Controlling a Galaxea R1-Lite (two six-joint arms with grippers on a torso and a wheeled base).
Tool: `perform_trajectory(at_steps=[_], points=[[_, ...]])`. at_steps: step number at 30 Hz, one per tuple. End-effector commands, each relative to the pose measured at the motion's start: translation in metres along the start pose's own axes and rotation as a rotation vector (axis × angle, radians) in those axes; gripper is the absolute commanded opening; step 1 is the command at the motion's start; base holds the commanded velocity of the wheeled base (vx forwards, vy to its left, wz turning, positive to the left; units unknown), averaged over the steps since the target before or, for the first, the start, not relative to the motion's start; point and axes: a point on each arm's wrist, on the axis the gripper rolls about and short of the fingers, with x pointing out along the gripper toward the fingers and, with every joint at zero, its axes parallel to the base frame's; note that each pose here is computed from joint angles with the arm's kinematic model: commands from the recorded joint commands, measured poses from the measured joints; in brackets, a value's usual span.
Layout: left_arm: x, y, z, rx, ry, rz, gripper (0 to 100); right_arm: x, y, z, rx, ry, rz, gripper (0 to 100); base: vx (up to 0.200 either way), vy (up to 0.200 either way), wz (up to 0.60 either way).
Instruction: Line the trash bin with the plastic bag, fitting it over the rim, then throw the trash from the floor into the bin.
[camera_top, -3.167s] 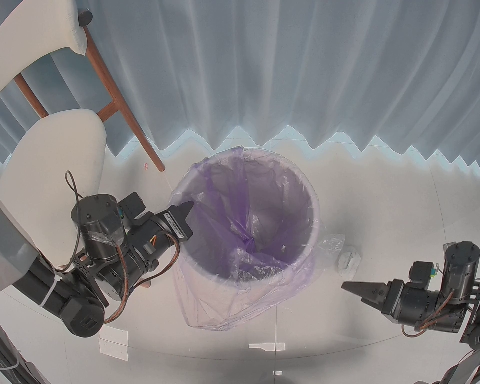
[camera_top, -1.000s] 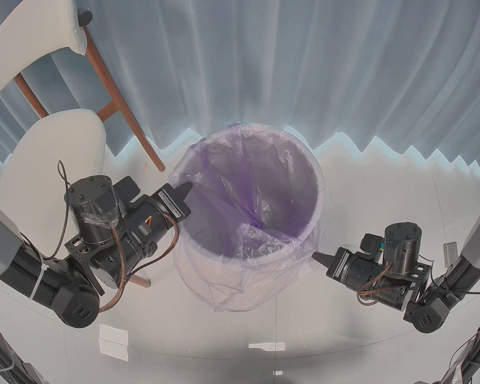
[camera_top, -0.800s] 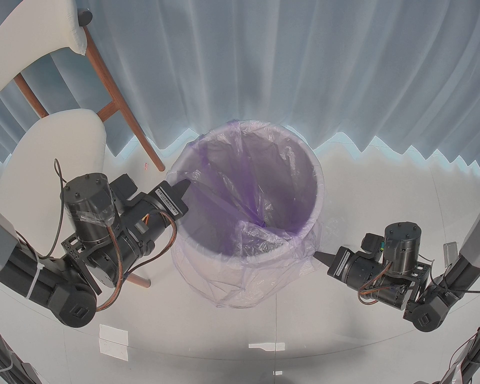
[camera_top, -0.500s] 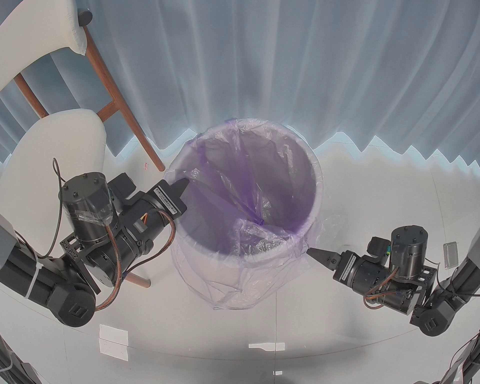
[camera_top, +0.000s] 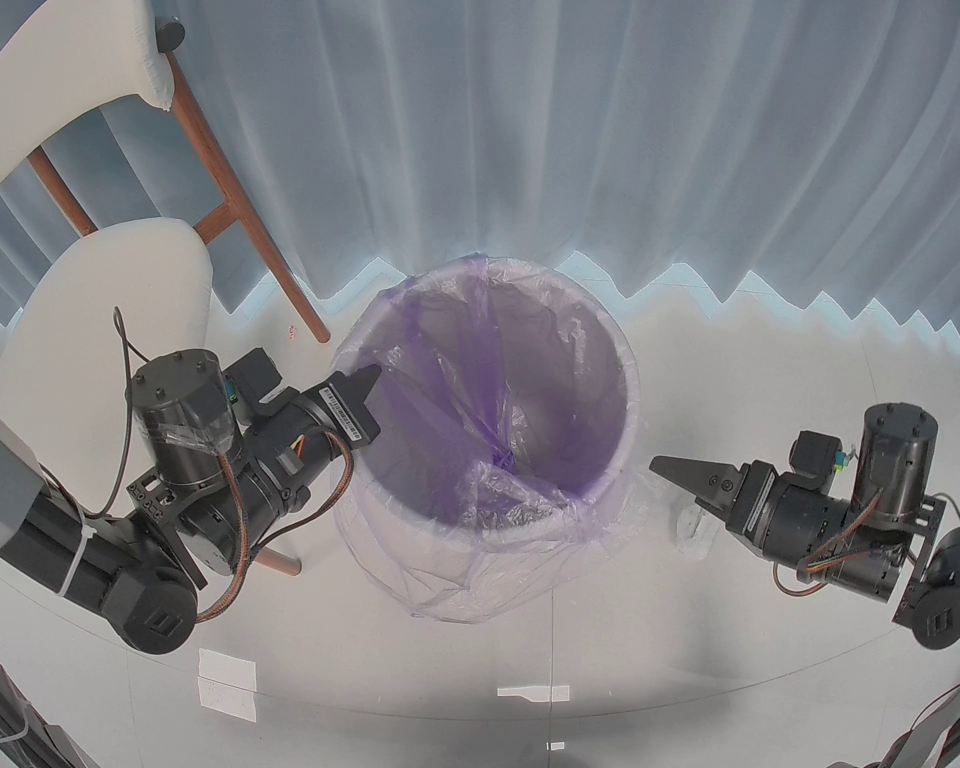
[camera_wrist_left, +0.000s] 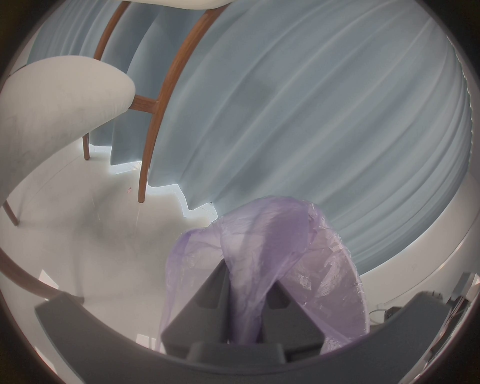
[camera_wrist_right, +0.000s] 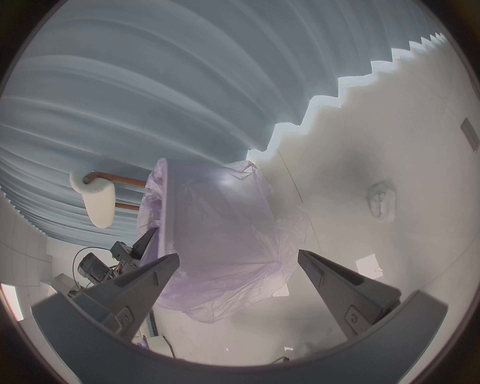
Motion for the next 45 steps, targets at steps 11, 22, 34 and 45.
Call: perform_trajectory(at_steps=[11,22,34,45], points=[[0.000,-0.014,-0.018,0.112,0.053,-0.048,0,-0.011,0.074,0.072,-0.248,0.105,-0.090,100,0.000,0.000,0.00],[-0.003,-0.030,-0.032,0.139,0.087,-0.098,0,0.024,0.070,0.037,-0.433,0.159,-0.257,100,0.000,0.000,0.00],[-0.002,-0.030,-0.034,0.163,0.092,-0.098,0,0.044,0.059,0.021,-0.529,0.180,-0.373,100,0.000,0.000,0.00],[-0.005,-0.037,-0.043,0.169,0.121,-0.125,0,0.047,0.057,0.019,-0.531,0.178,-0.394,0,0.000,0.000,0.00]])
